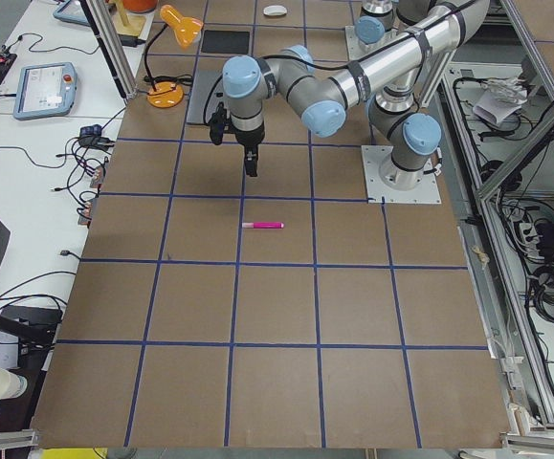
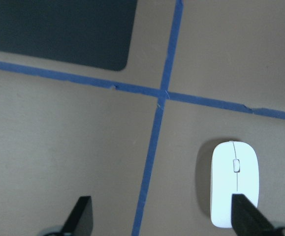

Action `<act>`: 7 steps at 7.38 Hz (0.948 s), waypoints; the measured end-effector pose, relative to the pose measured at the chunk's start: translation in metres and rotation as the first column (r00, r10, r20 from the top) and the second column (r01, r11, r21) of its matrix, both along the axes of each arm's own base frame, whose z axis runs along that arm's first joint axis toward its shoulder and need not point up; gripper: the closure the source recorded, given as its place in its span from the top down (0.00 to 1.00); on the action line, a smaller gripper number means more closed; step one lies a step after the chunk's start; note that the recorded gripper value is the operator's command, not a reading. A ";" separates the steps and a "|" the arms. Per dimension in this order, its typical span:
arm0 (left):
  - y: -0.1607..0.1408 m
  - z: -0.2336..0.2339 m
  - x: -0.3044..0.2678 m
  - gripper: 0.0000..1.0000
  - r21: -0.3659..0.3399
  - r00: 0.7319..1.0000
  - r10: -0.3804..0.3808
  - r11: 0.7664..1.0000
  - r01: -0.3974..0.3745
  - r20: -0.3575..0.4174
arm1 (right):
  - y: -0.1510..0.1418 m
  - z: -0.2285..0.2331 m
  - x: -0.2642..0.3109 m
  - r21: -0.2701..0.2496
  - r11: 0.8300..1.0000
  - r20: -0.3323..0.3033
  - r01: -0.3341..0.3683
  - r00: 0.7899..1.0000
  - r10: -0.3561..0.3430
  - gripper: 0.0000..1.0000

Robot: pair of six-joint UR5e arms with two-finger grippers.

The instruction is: Place pen and mouse around notebook

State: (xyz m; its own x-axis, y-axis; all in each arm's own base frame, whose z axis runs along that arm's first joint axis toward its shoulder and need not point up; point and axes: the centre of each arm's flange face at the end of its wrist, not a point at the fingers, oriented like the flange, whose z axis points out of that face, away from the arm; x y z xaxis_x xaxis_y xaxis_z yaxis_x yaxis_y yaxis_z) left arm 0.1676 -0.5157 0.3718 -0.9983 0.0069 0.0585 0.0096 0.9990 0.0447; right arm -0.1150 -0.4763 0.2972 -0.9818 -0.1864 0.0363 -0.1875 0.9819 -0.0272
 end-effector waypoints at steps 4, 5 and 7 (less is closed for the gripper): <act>0.002 -0.097 0.047 1.00 -0.017 0.996 -0.029 0.999 0.030 0.083 | 0.002 -0.093 -0.087 0.036 0.999 0.011 -0.036 0.999 0.036 1.00; 0.009 -0.121 0.050 1.00 -0.030 0.995 -0.021 0.999 0.024 0.101 | 0.002 -0.102 -0.094 0.037 0.998 0.008 -0.051 0.999 0.050 1.00; 0.015 -0.149 0.050 1.00 -0.025 0.995 -0.011 1.000 0.013 0.102 | 0.003 -0.114 -0.099 0.051 0.997 0.013 -0.060 0.998 0.059 1.00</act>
